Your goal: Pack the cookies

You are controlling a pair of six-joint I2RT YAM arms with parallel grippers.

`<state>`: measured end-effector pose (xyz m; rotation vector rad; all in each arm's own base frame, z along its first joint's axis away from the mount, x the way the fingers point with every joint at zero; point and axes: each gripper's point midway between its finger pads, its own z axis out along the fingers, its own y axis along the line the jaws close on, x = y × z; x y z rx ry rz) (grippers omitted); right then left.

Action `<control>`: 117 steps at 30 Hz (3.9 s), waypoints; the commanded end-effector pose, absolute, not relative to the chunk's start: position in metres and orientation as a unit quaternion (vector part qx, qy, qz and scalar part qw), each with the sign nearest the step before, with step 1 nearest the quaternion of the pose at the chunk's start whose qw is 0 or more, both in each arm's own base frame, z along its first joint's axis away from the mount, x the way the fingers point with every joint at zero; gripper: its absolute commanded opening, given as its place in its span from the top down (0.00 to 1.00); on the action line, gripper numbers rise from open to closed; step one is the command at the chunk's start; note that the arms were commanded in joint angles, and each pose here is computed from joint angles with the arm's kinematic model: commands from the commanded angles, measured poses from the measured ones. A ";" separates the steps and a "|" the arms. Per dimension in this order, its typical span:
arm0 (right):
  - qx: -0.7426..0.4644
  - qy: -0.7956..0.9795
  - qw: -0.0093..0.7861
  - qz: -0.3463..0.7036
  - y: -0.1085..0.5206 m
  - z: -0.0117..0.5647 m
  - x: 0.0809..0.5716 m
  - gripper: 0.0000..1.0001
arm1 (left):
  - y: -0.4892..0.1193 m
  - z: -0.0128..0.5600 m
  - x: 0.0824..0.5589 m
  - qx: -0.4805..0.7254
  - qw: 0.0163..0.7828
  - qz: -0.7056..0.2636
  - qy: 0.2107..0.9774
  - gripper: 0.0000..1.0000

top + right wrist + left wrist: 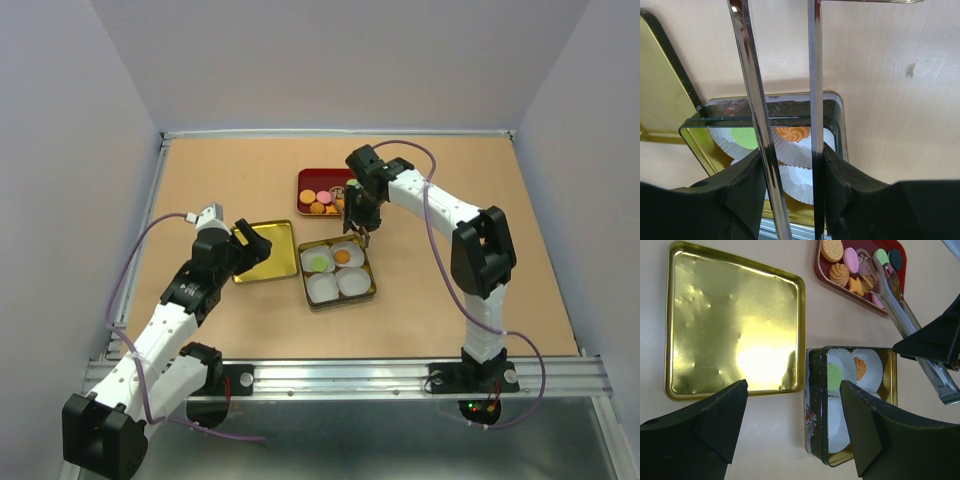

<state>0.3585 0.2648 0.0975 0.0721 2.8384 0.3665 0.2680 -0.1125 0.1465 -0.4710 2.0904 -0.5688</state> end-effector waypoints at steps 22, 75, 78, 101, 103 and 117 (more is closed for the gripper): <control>0.026 0.973 0.044 0.223 0.287 0.111 0.322 0.48 | -0.114 0.145 0.269 -0.181 0.459 -0.237 0.837 0.14; -0.088 0.917 0.044 0.387 0.284 0.237 0.180 0.94 | -0.114 0.178 0.290 -0.178 0.475 -0.222 0.833 0.14; -0.098 0.915 0.026 0.390 0.284 0.226 0.147 0.94 | -0.116 0.181 0.293 -0.178 0.476 -0.226 0.831 0.14; -0.090 0.922 0.025 0.375 0.292 0.167 0.123 0.95 | -0.116 0.181 0.287 -0.186 0.470 -0.234 0.831 0.14; -0.084 0.925 0.020 0.370 0.289 0.158 0.119 0.95 | -0.117 0.179 0.286 -0.187 0.468 -0.234 0.831 0.14; -0.072 0.927 0.024 0.368 0.286 0.138 0.111 0.85 | -0.120 0.176 0.287 -0.186 0.464 -0.241 0.832 0.14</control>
